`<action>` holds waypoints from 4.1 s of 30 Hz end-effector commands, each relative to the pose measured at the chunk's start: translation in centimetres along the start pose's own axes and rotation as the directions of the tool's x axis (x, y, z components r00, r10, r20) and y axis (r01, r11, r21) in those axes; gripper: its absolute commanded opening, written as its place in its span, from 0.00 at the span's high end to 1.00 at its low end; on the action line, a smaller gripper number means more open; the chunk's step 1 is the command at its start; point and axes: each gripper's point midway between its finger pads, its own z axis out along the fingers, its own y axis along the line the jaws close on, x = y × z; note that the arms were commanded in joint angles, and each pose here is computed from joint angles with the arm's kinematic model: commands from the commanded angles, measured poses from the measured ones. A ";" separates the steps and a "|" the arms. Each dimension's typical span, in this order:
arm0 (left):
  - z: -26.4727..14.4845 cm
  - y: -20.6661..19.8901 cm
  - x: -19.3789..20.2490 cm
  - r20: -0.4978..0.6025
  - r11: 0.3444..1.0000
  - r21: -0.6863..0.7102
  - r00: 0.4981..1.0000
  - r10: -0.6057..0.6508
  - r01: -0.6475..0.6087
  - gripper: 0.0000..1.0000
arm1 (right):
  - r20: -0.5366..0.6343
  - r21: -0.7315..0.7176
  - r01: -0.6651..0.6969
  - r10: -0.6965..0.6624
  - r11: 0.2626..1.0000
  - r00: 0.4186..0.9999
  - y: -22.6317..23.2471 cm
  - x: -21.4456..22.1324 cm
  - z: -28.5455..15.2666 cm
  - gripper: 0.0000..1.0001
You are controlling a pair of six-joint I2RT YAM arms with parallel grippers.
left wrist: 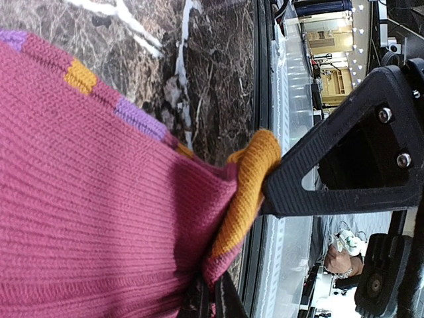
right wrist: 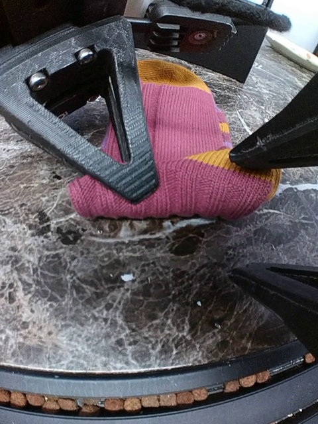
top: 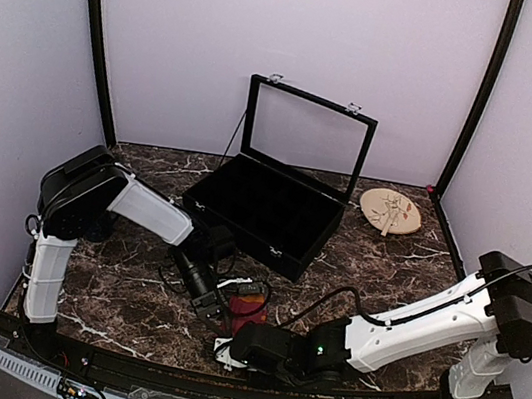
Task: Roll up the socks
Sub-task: Roll the sock at the center of the board.
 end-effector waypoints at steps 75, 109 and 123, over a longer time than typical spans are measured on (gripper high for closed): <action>-6.3 2.2 -2.5 0.251 0.979 -0.199 0.968 0.016 0.035 0.73 | -0.198 -0.336 -0.407 0.359 0.849 0.912 0.8 2.5 2.9 0.96; -9.5 0.5 -3.0 0.438 0.898 -0.441 0.873 0.216 -0.001 0.65 | -0.319 -0.595 -0.665 0.627 0.451 0.711 -1.1 2.5 0.8 1.00; -7.7 -2.2 -2.3 0.328 0.718 -0.679 0.814 0.480 -0.150 0.62 | -0.416 -0.653 -0.712 0.662 0.259 0.623 -1.6 2.2 0.6 1.00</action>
